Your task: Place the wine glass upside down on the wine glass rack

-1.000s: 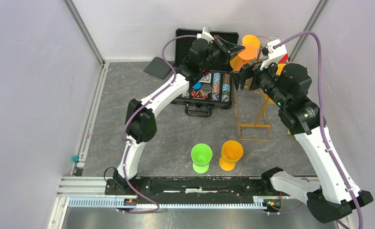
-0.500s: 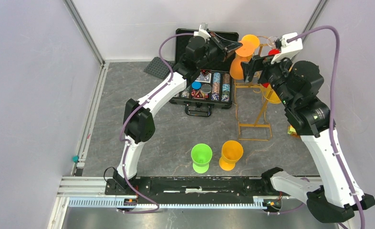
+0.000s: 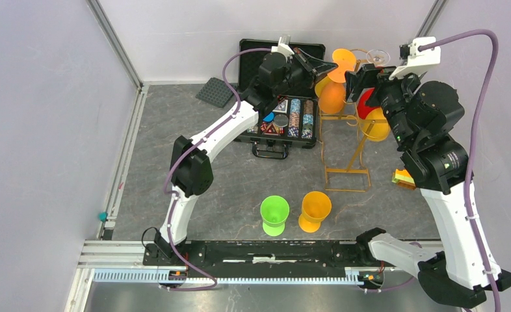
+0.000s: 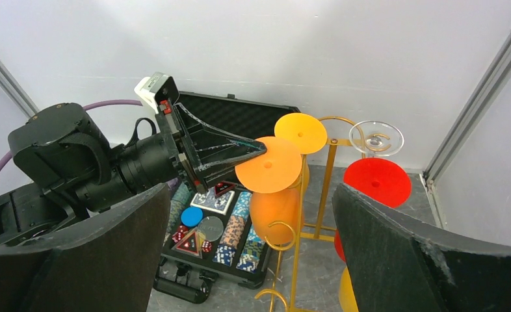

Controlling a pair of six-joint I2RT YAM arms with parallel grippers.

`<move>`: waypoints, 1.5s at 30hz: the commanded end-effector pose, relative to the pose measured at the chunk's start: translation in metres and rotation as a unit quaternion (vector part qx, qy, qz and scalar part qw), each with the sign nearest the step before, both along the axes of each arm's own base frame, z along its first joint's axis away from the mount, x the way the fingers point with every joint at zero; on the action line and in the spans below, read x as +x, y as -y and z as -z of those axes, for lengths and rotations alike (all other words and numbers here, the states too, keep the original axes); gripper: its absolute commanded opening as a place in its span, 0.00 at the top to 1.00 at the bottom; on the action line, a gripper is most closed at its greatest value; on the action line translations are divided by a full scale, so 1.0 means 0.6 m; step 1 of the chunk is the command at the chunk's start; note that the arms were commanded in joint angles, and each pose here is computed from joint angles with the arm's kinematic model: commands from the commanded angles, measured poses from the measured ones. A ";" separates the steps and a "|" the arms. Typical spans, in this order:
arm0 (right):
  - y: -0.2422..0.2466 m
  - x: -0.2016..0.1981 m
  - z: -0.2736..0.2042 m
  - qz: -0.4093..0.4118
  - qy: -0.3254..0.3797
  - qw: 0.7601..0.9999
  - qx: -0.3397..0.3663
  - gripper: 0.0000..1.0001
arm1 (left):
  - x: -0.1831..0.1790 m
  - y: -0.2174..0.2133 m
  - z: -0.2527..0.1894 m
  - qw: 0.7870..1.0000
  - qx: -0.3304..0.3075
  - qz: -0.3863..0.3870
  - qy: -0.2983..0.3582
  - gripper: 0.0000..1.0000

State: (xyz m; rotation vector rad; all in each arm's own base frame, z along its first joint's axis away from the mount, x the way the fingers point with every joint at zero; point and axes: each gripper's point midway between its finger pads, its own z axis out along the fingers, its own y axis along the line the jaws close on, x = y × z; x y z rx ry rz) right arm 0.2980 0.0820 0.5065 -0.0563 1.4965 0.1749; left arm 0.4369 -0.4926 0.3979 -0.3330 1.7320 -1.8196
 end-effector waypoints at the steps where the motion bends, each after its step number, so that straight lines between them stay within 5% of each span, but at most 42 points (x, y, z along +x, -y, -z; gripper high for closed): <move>1: 0.004 -0.006 -0.015 0.001 0.011 1.000 0.008 0.01 | -0.016 0.009 -0.037 0.999 -0.026 0.014 0.020 0.97; 12: 0.000 -0.009 -0.011 -0.007 0.009 1.000 0.006 0.01 | -0.001 -0.005 -0.023 0.999 0.014 -0.017 0.038 0.98; 45: -0.007 -0.010 -0.002 -0.018 0.005 1.000 0.008 0.01 | 0.015 0.005 -0.029 0.999 -0.005 -0.008 0.042 0.97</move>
